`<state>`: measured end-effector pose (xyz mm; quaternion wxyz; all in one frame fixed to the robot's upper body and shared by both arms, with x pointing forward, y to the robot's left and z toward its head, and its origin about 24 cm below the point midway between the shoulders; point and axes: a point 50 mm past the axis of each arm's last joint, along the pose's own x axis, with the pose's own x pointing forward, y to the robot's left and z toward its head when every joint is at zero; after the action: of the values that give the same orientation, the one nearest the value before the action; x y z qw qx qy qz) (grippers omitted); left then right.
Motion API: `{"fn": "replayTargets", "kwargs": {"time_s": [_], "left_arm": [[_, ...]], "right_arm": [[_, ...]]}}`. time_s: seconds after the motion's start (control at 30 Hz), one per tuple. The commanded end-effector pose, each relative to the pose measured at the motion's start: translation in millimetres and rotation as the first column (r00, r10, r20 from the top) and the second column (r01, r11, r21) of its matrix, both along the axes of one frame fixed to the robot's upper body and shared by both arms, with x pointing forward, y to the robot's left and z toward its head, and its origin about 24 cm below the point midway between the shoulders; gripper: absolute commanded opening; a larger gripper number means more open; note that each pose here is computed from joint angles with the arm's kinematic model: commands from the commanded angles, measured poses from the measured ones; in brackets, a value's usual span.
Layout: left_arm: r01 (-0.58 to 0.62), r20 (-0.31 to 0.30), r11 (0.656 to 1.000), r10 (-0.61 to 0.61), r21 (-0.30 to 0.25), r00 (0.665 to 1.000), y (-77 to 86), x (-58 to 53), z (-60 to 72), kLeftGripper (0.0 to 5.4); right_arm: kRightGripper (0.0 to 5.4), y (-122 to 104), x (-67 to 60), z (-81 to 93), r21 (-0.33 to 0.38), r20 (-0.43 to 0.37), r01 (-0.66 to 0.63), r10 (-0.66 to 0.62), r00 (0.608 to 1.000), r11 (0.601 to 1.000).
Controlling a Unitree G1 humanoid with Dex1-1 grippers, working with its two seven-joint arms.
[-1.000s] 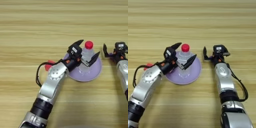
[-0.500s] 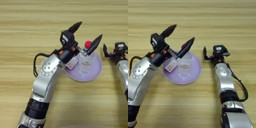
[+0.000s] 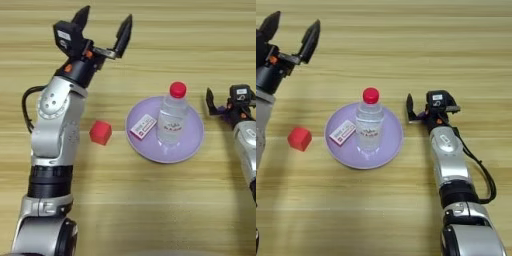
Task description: Move the objects on the table
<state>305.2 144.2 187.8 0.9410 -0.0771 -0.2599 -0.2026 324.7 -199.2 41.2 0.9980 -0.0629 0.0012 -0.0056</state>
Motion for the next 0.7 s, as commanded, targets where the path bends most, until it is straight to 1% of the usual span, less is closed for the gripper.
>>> {"fn": "replayTargets", "kwargs": {"time_s": [0.03,0.13,0.17,0.2,0.23,0.3,0.33,0.4,0.43,0.57,0.7], "left_arm": [[-0.079,-0.040,0.997,0.079,-0.003,0.996,11.0,15.2,-5.9,5.38],[-0.164,-0.108,0.986,0.168,0.041,0.980,19.5,29.4,-26.1,5.38],[-0.195,-0.126,0.978,0.202,0.067,0.971,22.3,33.8,-33.4,5.38],[-0.213,-0.151,0.974,0.222,0.074,0.963,24.7,37.7,-40.3,5.38],[-0.238,-0.183,0.967,0.252,0.095,0.950,27.7,42.1,-49.3,5.38],[-0.264,-0.218,0.957,0.284,0.116,0.934,31.0,46.6,-60.1,5.38],[-0.277,-0.233,0.951,0.302,0.134,0.924,31.8,48.1,-66.4,5.38],[-0.291,-0.251,0.944,0.323,0.158,0.913,32.3,49.8,-74.6,5.38],[-0.298,-0.271,0.939,0.336,0.174,0.902,32.1,50.4,-81.1,5.38],[-0.306,-0.322,0.924,0.369,0.231,0.872,30.3,50.6,-101.3,5.38],[-0.299,-0.347,0.921,0.374,0.251,0.860,30.2,48.9,-113.5,5.38]], "right_arm": [[5.40,0,0.6,1.5,0.007,0.006,0.007,-0.007,1.000,1.000],[5.40,0,0.0,2.7,0.012,0.018,0.010,-0.010,1.000,1.000],[5.40,0,-0.1,3.0,0.013,0.020,0.010,-0.011,1.000,1.000],[5.40,0,-0.2,3.1,0.014,0.021,0.011,-0.011,1.000,1.000],[5.40,0,-0.4,3.3,0.015,0.023,0.011,-0.012,1.000,1.000],[5.40,0,-0.9,3.7,0.017,0.026,0.012,-0.013,1.000,1.000],[5.40,0,-1.2,3.9,0.018,0.028,0.013,-0.013,1.000,1.000],[5.40,0,-1.5,4.2,0.019,0.030,0.014,-0.014,0.999,1.000],[5.40,0,-1.7,4.4,0.020,0.032,0.014,-0.015,0.999,1.000],[5.40,0,-2.2,5.0,0.021,0.035,0.015,-0.016,0.999,1.000],[5.40,0,-2.4,5.1,0.023,0.035,0.016,-0.016,0.999,1.000]]}}
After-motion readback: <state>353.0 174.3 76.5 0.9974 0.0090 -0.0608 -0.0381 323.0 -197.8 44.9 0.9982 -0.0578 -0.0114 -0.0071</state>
